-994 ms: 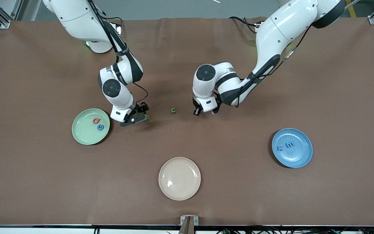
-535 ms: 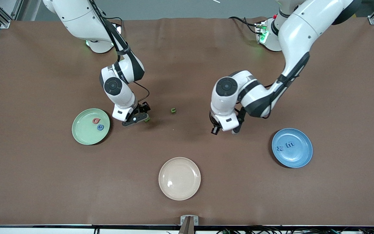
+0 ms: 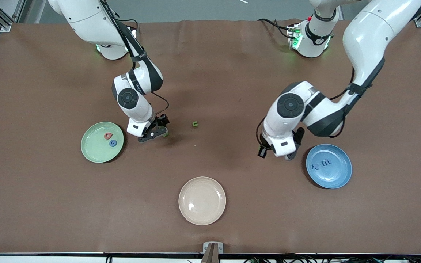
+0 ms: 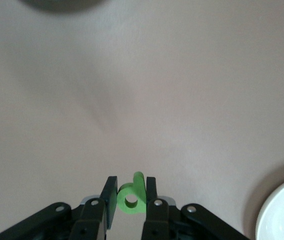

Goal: Sort upper and lower case letters into plates

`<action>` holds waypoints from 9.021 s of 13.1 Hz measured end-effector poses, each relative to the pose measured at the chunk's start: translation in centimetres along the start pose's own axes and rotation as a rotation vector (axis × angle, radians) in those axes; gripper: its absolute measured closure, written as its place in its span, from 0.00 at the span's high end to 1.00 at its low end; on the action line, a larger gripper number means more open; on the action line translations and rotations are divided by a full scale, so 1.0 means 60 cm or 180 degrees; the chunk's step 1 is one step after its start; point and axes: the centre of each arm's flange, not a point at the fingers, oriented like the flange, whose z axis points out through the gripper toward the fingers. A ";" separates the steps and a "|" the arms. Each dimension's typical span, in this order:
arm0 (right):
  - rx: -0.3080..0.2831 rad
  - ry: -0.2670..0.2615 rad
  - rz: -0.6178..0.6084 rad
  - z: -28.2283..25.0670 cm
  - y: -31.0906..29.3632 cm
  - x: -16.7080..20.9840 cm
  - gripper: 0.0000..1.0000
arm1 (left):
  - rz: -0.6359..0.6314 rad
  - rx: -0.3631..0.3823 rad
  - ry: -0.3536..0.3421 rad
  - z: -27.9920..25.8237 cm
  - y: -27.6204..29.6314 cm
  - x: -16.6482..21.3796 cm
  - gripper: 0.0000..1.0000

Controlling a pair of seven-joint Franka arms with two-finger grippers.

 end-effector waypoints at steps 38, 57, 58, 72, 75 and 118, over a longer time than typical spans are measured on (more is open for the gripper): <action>0.0087 -0.0423 -0.0954 -0.064 0.468 -0.075 0.33 | 0.2242 0.0150 0.0033 0.145 -0.034 -0.489 0.84; 0.0219 -0.0341 0.1544 -0.156 0.215 0.088 1.00 | 0.2368 -0.0090 -0.0102 0.221 -0.040 -0.572 0.41; 0.0207 -0.0314 0.1720 -0.147 0.203 0.093 1.00 | 0.2364 -0.0089 -0.0098 0.222 -0.039 -0.570 0.38; 0.0100 -0.0006 0.2657 0.012 -0.036 0.040 0.89 | 0.1531 0.0023 0.0159 0.081 0.092 -0.130 0.27; 0.0109 0.0023 0.2671 0.010 -0.038 0.036 0.62 | 0.1605 0.0134 0.0006 0.050 0.065 0.035 0.27; 0.0082 -0.0601 0.1383 -0.309 0.490 0.038 1.00 | 0.3058 0.0306 0.0216 -0.480 -0.206 0.331 1.00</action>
